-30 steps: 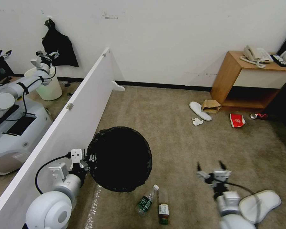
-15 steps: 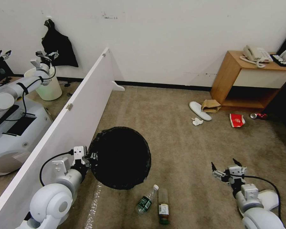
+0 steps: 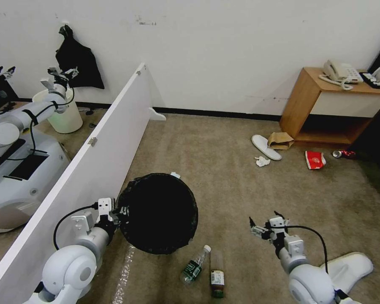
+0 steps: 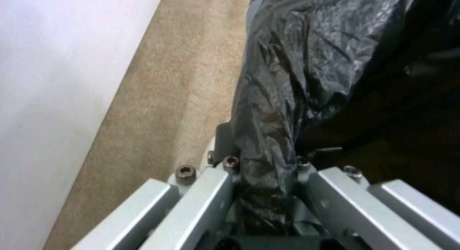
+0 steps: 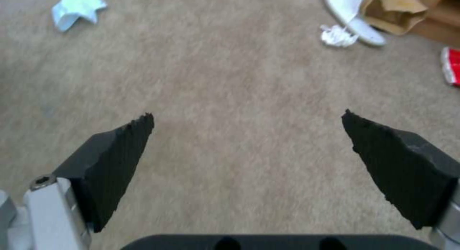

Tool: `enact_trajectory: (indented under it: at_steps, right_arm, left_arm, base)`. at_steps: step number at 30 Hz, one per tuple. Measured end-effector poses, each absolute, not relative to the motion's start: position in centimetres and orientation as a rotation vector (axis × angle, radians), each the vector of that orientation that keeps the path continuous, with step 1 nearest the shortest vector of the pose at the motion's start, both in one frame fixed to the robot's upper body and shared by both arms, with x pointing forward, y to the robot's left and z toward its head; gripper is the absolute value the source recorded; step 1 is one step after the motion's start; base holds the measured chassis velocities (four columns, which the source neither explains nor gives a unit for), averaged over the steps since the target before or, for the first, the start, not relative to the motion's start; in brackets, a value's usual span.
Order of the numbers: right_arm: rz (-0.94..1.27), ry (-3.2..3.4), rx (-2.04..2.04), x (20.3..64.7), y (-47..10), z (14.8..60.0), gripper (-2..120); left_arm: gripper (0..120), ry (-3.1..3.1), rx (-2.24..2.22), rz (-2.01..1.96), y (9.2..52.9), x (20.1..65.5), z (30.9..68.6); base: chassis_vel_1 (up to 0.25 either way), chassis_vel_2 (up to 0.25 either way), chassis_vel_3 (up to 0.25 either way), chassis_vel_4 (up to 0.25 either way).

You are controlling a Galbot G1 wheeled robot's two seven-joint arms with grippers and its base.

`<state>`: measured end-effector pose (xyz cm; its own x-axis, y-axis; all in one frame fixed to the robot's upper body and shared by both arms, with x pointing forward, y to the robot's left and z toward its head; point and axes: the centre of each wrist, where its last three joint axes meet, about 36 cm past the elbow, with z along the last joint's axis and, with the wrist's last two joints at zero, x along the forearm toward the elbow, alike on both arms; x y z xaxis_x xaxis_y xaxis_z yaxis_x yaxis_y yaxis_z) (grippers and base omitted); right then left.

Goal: Pick up the trash bin, then pick up the garbage from the floor and place it into the trash bin.

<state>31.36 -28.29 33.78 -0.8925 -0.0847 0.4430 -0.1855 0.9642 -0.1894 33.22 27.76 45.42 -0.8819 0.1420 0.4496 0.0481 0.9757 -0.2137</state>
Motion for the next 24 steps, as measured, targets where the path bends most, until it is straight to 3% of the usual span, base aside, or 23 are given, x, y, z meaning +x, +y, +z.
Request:
enact_trajectory:
  at_steps: [14, 24]
  right_arm:
    - [0.324, -2.578, 0.279, 30.9, -26.8, 34.8, 100]
    - [0.093, -2.470, 0.288, 34.8, -20.1, 36.0, 100]
  left_arm:
    - [2, -2.641, -0.114, 0.296, 27.8, 33.3, 44.7]
    - [2, -2.631, -0.079, 0.326, 28.8, 33.5, 44.1]
  base:
    - [0.000, 0.000, 0.000, 0.000]
    - [0.000, 0.000, 0.000, 0.000]
